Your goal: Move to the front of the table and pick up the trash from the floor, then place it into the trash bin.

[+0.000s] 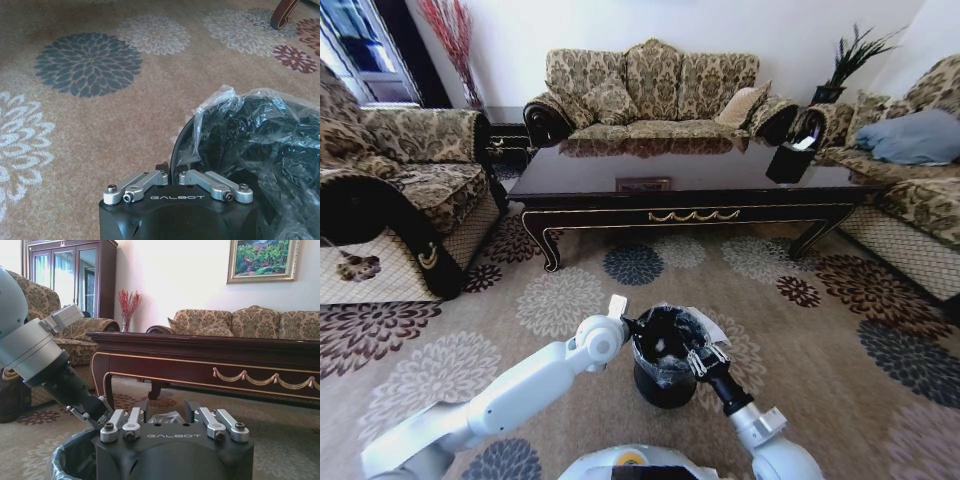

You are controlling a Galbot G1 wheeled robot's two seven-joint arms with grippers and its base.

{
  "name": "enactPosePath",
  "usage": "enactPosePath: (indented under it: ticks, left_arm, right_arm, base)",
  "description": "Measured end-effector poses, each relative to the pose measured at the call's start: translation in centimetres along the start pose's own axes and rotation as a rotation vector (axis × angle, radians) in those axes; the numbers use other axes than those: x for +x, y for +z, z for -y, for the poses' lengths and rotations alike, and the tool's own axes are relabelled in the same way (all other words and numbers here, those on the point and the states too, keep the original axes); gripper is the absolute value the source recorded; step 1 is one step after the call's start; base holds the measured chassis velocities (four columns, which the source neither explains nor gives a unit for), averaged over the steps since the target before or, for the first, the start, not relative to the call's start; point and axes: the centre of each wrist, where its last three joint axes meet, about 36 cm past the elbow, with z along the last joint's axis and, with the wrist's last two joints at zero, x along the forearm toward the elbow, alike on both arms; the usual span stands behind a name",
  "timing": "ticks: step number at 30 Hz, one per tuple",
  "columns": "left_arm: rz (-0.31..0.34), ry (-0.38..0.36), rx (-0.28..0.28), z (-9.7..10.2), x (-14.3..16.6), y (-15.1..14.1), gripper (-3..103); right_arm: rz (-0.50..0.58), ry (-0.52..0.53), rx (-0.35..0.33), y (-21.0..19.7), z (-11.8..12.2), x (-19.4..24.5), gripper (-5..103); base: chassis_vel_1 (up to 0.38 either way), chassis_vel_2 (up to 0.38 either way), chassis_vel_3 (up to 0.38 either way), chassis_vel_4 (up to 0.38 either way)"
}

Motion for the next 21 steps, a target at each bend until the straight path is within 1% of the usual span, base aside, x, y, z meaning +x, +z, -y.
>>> enactPosePath:
  ticks: [2,4,7,8,9,10,11,12,13,14,15,16,17,18,19,21]
  left_arm:
    - [-0.002,-0.005,0.001,-0.2,0.1,0.0,4]
    - [-0.002,-0.008,0.001,-0.3,0.1,0.1,4]
    - [0.009,-0.042,0.014,-1.6,0.6,0.5,4]
    - [0.009,-0.042,0.014,-1.6,0.6,0.5,4]
    - [0.015,-0.052,0.021,-2.0,0.9,0.6,4]
    - [0.025,-0.070,0.038,-2.8,1.3,0.8,4]
    - [0.028,-0.076,0.043,-3.1,1.4,0.9,4]
    - [0.042,-0.105,0.069,-4.7,2.0,1.1,4]
    - [0.042,-0.105,0.069,-4.7,2.0,1.1,4]
    - [0.048,-0.120,0.083,-5.4,2.3,1.2,4]
    - [0.061,-0.156,0.117,-7.1,2.9,1.5,4]
    - [0.070,-0.177,0.134,-7.9,3.2,1.7,4]
    - [0.077,-0.192,0.144,-8.4,3.4,2.0,4]
    - [0.077,-0.192,0.144,-8.4,3.4,2.0,4]
    - [0.084,-0.221,0.177,-9.5,4.1,3.1,4]
    - [0.079,-0.248,0.209,-10.3,4.7,4.8,4]
  right_arm:
    - [0.001,0.003,-0.006,0.0,0.0,0.0,52]
    - [0.001,0.006,-0.008,0.0,0.1,0.0,52]
    - [0.013,0.044,-0.024,-0.1,0.4,-0.2,68]
    - [0.013,0.044,-0.024,-0.1,0.4,-0.2,68]
    - [0.017,0.057,-0.029,-0.2,0.7,-0.2,73]
    - [0.030,0.089,-0.046,-0.4,1.4,-0.5,79]
    - [0.034,0.099,-0.052,-0.4,1.6,-0.6,79]
    - [0.054,0.144,-0.075,-0.9,2.9,-1.1,84]
    - [0.054,0.144,-0.075,-0.9,2.9,-1.1,84]
    - [0.064,0.168,-0.089,-1.3,3.6,-1.4,90]
    - [0.077,0.202,-0.108,-1.8,4.8,-1.9,95]
    - [0.083,0.220,-0.114,-1.9,5.5,-2.1,98]
    - [0.083,0.233,-0.117,-1.8,6.1,-2.2,98]
    - [0.083,0.233,-0.117,-1.8,6.1,-2.2,98]
    - [0.075,0.262,-0.118,-1.2,7.4,-2.4,100]
    - [0.042,0.298,-0.117,0.4,8.7,-2.2,100]
  base:
    - [0.000,0.000,0.000,0.000]
    - [0.000,0.000,0.000,0.000]
    - [0.000,0.000,0.000,0.000]
    - [0.000,0.000,0.000,0.000]
    - [0.000,0.000,0.000,0.000]
    - [0.000,0.000,0.000,0.000]
    - [0.000,0.000,0.000,0.000]
    - [0.000,0.000,0.000,0.000]
    - [0.000,0.000,0.000,0.000]
    - [0.000,0.000,0.000,0.000]
    - [0.000,0.000,0.000,0.000]
    - [0.000,0.000,0.000,0.000]
    - [0.000,0.000,0.000,0.000]
    - [0.000,0.000,0.000,0.000]
    - [0.000,0.000,0.000,0.000]
    - [0.000,0.000,0.000,0.000]
